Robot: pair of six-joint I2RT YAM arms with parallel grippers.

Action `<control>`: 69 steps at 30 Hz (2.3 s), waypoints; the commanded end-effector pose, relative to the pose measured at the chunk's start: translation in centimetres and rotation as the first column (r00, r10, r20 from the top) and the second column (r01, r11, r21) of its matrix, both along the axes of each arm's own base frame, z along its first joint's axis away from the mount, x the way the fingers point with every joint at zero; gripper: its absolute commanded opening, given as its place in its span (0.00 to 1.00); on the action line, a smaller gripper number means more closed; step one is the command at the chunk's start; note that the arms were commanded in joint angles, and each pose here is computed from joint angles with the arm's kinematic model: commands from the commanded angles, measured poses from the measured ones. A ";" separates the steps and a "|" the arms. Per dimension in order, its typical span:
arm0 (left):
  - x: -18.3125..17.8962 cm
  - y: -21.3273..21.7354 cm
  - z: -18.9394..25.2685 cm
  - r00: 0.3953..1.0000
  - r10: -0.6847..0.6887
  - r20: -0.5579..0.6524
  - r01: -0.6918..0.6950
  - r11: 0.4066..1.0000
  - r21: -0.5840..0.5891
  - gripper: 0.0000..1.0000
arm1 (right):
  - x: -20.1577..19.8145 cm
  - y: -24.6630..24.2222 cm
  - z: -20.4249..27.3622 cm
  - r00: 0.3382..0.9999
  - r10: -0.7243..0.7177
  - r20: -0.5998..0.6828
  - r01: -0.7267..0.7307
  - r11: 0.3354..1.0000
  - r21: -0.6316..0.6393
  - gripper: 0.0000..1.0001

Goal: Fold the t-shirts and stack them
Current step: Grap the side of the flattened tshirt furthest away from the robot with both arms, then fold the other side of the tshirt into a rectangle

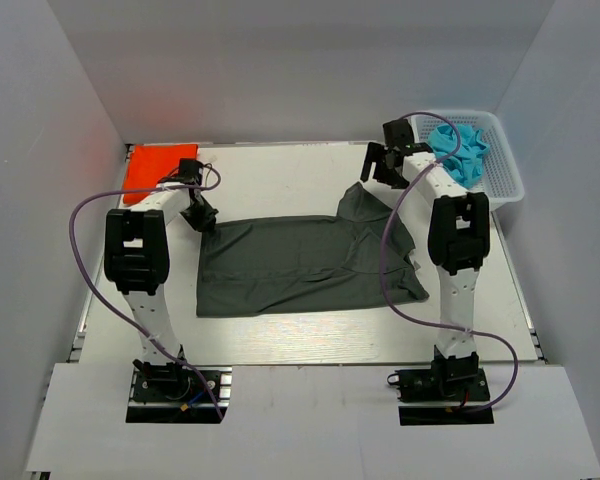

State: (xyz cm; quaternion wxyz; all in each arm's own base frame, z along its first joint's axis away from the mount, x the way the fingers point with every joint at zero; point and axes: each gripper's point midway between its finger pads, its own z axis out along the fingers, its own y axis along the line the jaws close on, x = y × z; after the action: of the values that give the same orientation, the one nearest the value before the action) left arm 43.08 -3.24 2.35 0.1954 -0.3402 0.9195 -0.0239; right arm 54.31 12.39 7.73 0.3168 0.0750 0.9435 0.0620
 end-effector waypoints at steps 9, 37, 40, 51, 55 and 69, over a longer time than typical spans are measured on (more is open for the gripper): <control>3.0 0.1 4.2 0.997 -0.005 0.079 0.006 1.000 -0.014 0.00 | 3.2 1.5 0.2 0.988 0.132 0.086 -0.133 0.991 0.009 0.90; 2.1 -0.6 6.8 0.987 -0.122 0.100 0.126 0.991 -0.037 0.00 | -1.4 3.3 8.5 0.902 0.273 0.335 -0.289 0.957 -0.002 0.00; 1.0 -0.7 6.7 0.987 -0.126 0.095 0.131 0.990 -0.047 0.00 | -4.6 2.6 10.1 0.887 0.276 0.370 -0.291 0.957 -0.015 0.00; -3.5 0.0 7.8 0.986 -0.113 0.120 0.116 0.993 -0.015 0.00 | -15.6 -1.9 10.6 0.920 0.192 0.342 -0.190 0.981 -0.041 0.00; -5.5 0.3 8.0 0.988 -0.110 0.111 0.112 0.994 -0.007 0.00 | -18.9 -4.0 9.0 0.947 0.151 0.284 -0.134 0.988 -0.079 0.00; -11.9 1.9 3.4 0.998 0.002 -0.061 0.001 0.999 0.043 0.07 | -29.2 -2.7 1.1 0.986 0.152 0.063 -0.159 0.979 0.128 0.27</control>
State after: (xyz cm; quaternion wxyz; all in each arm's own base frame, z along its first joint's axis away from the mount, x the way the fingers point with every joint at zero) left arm 31.49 -2.60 5.41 0.1635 -0.3057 0.9377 -0.0226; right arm 27.45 8.88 10.14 0.3655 0.0019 0.9231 0.1196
